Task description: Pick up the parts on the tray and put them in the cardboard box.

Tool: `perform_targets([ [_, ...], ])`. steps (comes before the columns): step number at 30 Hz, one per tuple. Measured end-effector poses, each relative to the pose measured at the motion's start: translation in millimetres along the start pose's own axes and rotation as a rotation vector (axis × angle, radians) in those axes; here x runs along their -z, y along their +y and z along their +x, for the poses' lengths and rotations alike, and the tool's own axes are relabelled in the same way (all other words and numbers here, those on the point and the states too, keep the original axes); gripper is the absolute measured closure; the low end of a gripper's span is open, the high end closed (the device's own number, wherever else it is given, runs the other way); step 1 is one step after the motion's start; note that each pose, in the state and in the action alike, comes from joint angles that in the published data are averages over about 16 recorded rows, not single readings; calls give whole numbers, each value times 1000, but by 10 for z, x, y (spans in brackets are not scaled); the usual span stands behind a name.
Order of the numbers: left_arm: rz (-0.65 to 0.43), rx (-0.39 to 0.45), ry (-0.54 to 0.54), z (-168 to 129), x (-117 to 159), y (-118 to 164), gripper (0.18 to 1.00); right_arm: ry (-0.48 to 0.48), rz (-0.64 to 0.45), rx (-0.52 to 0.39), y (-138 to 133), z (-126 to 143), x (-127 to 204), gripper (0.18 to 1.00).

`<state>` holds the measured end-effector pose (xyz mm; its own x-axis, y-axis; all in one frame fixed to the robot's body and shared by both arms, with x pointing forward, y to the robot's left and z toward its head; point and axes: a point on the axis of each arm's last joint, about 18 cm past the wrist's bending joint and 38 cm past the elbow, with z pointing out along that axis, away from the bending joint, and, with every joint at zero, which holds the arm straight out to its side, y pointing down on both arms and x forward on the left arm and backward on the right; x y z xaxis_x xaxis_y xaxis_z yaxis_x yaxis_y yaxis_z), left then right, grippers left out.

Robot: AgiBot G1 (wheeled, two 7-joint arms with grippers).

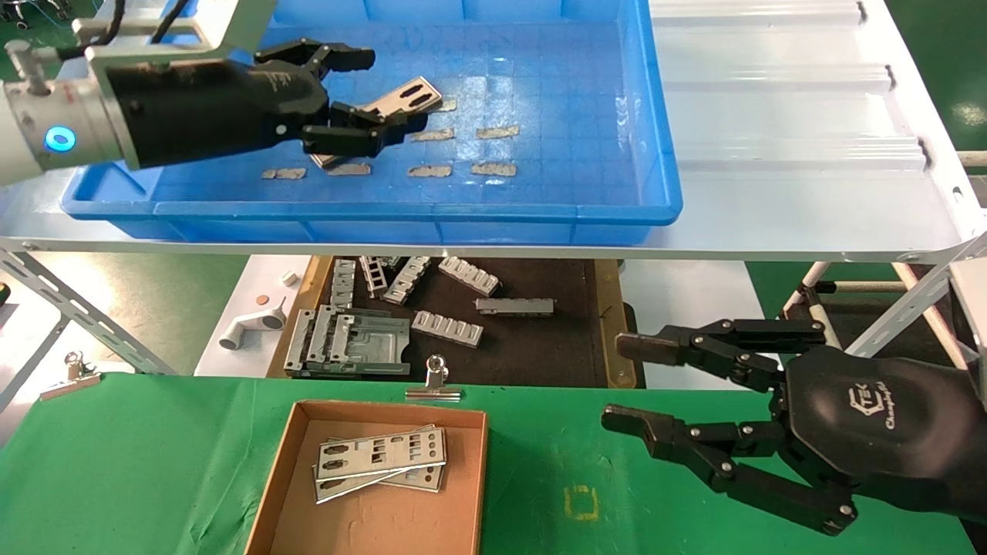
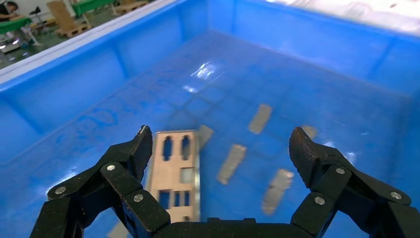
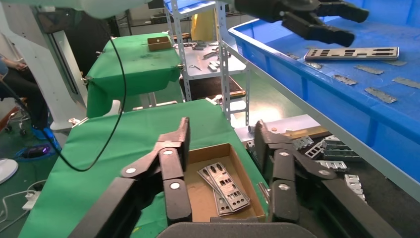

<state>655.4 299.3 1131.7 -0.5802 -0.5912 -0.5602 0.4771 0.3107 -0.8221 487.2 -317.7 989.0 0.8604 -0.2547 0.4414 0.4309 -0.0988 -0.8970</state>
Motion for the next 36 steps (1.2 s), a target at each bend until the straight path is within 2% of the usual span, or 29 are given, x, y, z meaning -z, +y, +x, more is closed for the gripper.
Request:
perform_targets([
  [9, -75, -13, -27, -137, -150, 36, 184, 0, 0, 0, 0, 0, 0, 774],
  [15, -93, -7, -42, -173, -206, 57, 184, 0, 0, 0, 0, 0, 0, 876],
  [27, -108, 20, -65, -204, -260, 94, 189, 0, 0, 0, 0, 0, 0, 974],
  [36, -118, 34, -77, -218, -273, 125, 229, 0, 0, 0, 0, 0, 0, 987],
])
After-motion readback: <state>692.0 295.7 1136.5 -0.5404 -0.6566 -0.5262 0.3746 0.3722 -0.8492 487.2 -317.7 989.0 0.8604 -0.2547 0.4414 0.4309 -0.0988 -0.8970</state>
